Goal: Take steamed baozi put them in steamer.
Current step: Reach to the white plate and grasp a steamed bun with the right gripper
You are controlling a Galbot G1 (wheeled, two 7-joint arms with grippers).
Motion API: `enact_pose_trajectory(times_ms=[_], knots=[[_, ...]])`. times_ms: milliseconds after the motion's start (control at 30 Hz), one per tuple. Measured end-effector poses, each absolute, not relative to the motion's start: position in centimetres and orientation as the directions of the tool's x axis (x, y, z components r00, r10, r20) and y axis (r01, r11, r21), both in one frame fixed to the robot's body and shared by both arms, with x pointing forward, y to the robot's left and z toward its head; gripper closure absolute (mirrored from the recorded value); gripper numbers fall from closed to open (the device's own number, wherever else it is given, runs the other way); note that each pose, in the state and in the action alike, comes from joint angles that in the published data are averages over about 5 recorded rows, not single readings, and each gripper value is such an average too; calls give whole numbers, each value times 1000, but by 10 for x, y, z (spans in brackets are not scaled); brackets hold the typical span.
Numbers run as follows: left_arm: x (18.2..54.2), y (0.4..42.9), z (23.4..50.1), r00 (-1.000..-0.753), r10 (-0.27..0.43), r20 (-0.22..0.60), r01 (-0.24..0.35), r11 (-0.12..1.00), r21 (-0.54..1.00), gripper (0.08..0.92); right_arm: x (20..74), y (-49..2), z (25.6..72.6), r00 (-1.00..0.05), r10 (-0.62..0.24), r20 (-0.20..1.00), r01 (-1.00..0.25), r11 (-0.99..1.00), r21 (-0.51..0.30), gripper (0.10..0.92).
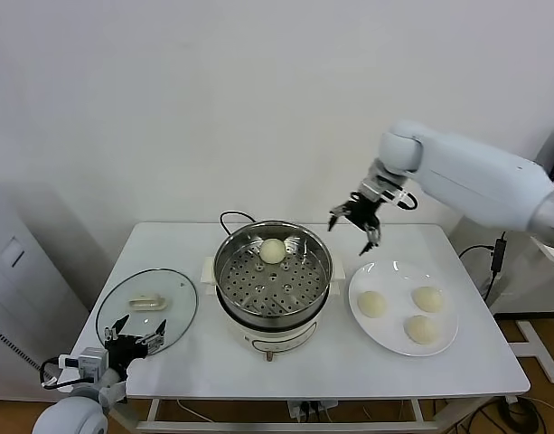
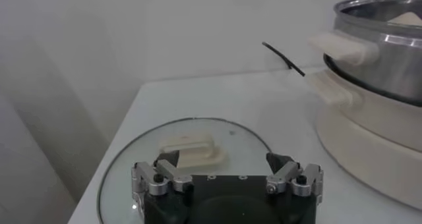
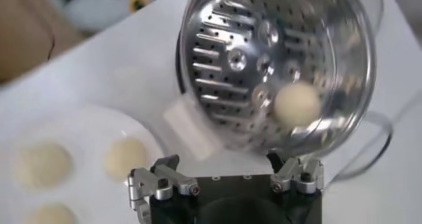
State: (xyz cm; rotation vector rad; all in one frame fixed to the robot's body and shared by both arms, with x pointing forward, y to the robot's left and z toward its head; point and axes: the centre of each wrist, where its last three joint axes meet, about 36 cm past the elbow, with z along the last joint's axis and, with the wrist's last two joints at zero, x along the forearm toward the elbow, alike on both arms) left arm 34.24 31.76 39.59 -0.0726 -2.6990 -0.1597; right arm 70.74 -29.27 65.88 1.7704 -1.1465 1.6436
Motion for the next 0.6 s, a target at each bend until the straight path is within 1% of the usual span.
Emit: enact_pose_trajectory(times_ms=[100, 233, 600], knots=[[341, 317, 397, -906, 27, 423, 77, 992, 100, 177, 701, -314, 640, -65, -261, 963, -874, -451, -181, 200], [340, 317, 398, -906, 28, 423, 77, 992, 99, 177, 694, -331, 610, -65, -265, 962, -922, -352, -159, 200], [336, 314, 399, -903, 29, 429, 77, 993, 94, 177, 684, -350, 530, -59, -266, 962, -971, -207, -117, 200]])
